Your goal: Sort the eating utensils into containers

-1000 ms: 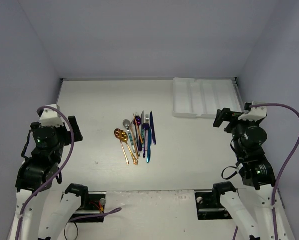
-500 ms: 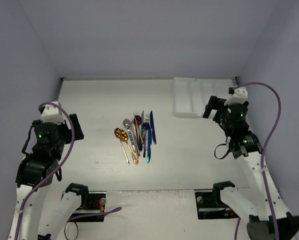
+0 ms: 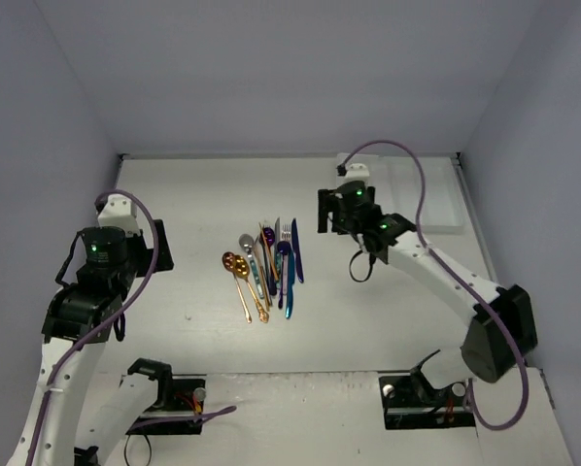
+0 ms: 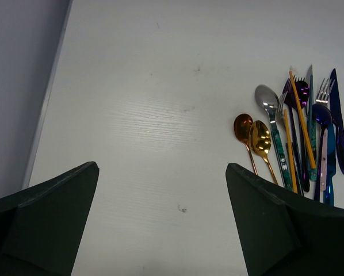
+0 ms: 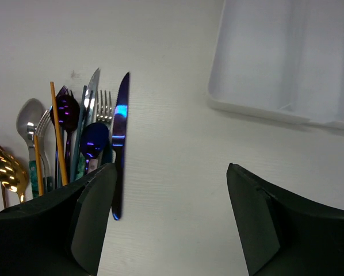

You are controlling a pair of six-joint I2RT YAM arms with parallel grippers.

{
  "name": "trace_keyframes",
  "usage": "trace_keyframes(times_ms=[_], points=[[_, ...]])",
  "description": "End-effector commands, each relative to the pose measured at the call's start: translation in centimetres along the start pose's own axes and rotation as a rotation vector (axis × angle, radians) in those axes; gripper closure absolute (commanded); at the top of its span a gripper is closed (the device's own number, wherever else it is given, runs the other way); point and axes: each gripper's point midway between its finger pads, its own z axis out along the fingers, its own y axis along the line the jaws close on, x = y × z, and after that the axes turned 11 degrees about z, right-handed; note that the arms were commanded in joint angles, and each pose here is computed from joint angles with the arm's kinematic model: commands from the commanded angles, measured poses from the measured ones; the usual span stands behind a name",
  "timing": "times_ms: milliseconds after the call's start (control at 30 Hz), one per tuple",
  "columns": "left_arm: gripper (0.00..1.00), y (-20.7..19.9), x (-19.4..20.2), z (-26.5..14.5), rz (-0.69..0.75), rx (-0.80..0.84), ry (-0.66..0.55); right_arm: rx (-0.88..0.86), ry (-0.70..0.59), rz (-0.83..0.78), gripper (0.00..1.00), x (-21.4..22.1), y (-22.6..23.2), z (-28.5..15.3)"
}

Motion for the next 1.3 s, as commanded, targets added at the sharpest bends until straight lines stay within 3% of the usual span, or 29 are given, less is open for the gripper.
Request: trace_keyframes(times_ms=[0, 400, 833, 1067, 1267], points=[[0.09, -0.8, -1.4, -0.3, -0.035, 0.036, -0.031, 0.035, 0.021, 0.073, 0.32, 1.4, 2.4, 3.2], [0.09, -1.9, -1.4, -0.2, -0.045, 0.082, -0.012, 0.049, 0.159, 0.042, 0.46, 8.0, 6.3, 8.5], [0.09, -2.3, -0.6, 0.0, -0.042, 0.097, 0.01, 0.176, 0.226, 0.035, 0.6, 13.4, 2.7, 9.1], [0.09, -2.4, -0.6, 0.0, -0.043, 0.101, 0.011, 0.201, 0.261, 0.016, 0.61, 15.2, 1.9, 9.7], [0.09, -2.4, -0.8, -0.1, -0.042, 0.101, 0.006, 0.179, 0.243, 0.023, 0.61, 14.1, 2.6, 9.4]])
